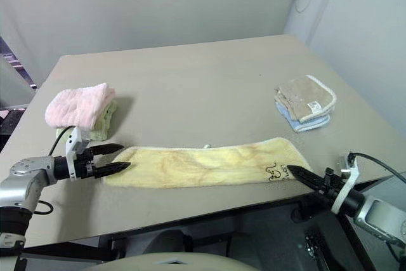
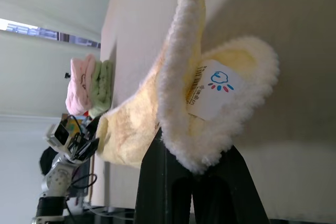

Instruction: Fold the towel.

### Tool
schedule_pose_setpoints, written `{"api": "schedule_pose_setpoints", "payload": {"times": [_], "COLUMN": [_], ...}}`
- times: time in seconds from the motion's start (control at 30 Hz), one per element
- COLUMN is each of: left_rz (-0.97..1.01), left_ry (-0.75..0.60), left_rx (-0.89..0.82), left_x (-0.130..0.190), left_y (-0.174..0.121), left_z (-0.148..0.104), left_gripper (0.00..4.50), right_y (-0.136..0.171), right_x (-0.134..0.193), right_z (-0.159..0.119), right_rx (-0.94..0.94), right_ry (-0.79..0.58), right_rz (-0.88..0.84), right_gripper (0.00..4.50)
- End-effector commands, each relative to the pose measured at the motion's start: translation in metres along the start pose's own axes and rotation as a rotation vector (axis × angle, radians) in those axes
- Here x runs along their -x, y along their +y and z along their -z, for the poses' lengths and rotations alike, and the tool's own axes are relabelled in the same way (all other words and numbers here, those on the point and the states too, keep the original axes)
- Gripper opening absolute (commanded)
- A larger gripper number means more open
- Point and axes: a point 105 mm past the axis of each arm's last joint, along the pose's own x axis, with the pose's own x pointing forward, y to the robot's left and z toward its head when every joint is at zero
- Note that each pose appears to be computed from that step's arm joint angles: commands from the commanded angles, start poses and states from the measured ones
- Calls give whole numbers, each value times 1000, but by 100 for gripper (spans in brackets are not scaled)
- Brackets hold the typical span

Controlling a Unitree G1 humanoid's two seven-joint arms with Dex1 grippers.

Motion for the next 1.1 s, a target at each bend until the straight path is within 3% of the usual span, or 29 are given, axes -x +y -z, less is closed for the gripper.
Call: {"api": "schedule_pose_setpoints", "payload": {"times": [0.03,0.27,0.43,0.67,1.1], "left_rz": [-34,-66,-56,-32,-18], "left_ry": [-68,-117,-128,-128,-122], "left_rx": [-16,-18,-41,-52,-51], "left_x": [5,15,10,3,-7], "left_y": [7,13,13,7,-3], "left_z": [-19,-36,-43,-44,-43], "left_gripper": [450,450,450,450,450], "right_y": [15,76,105,113,117], "right_x": [6,-10,-38,-82,-132], "right_z": [-14,-7,19,62,104], "right_rx": [82,313,439,503,585], "right_ry": [-30,104,246,388,497], "right_rz": [-22,-164,-255,-317,-409], "right_gripper": [3,3,3,3,3]}}
